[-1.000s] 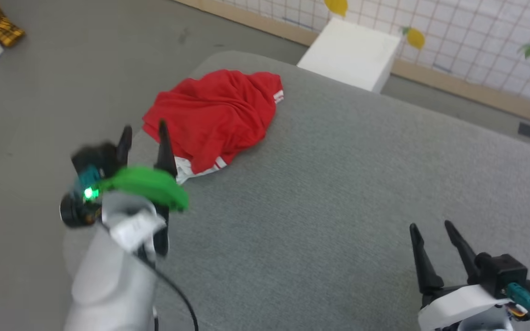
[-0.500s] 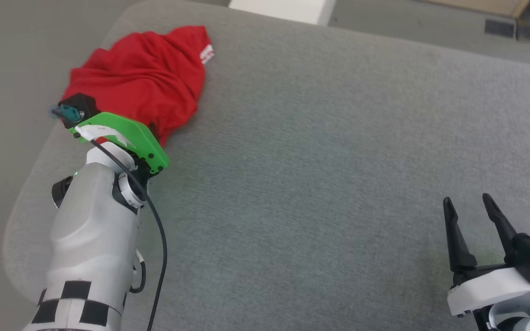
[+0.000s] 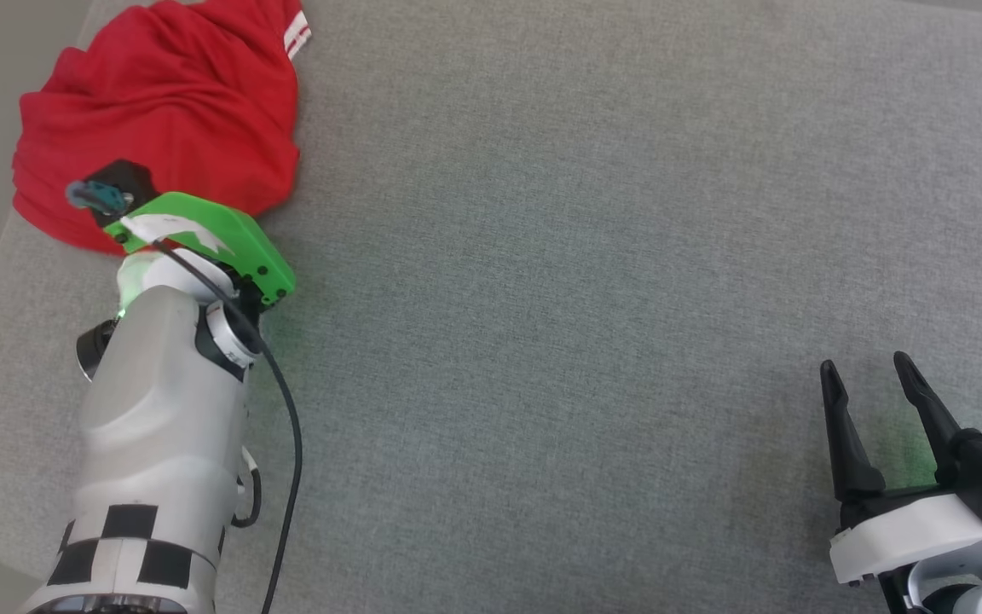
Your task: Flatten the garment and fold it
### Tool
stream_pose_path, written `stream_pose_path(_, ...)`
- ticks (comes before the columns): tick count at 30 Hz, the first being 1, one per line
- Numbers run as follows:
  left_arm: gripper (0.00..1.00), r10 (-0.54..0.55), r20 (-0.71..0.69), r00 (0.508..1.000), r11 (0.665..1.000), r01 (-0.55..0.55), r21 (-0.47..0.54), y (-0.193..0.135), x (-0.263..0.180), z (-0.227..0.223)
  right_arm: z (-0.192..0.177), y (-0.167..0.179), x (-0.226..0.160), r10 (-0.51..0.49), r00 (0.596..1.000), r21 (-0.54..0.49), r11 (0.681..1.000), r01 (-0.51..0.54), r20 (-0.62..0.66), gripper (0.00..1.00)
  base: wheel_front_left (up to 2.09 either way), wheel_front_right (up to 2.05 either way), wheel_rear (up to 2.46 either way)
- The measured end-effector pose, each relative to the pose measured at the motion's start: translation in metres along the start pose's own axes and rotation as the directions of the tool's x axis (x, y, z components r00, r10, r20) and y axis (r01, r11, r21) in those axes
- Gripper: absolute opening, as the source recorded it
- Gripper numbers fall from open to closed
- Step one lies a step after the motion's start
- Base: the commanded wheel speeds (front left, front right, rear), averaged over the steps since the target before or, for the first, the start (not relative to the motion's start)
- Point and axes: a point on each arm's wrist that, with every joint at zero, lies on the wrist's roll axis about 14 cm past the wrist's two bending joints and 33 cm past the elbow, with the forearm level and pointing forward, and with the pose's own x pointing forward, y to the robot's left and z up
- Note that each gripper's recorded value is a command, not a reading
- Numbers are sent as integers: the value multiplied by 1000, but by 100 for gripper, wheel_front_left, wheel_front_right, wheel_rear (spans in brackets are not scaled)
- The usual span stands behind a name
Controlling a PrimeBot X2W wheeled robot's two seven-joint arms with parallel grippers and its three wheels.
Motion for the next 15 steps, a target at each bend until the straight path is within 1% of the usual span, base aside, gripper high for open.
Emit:
stream_pose_path(4,0,-36,73,997,999,35,7,-5,-4,13,2,4,0,10,1000,1,1000,-10,6,100,0,0,0)
stream_pose_path(8,0,-112,180,977,993,105,48,-21,-18,40,6,12,-1,28,999,9,1000,-28,20,100,0,0,0)
stream_pose_path(10,0,-148,260,954,988,132,77,-28,-29,67,10,18,-1,39,999,14,999,-39,31,100,0,0,0)
stream_pose_path(11,0,-166,315,934,985,141,101,-30,-37,87,13,22,-1,45,998,18,999,-45,42,100,0,0,0)
stream_pose_path(14,0,-225,449,865,972,170,160,-38,-66,140,17,30,-4,56,997,32,998,-58,60,100,0,0,0)
stream_pose_path(15,0,-249,496,832,966,176,190,-42,-79,159,19,34,-5,61,996,37,997,-64,67,100,0,0,0)
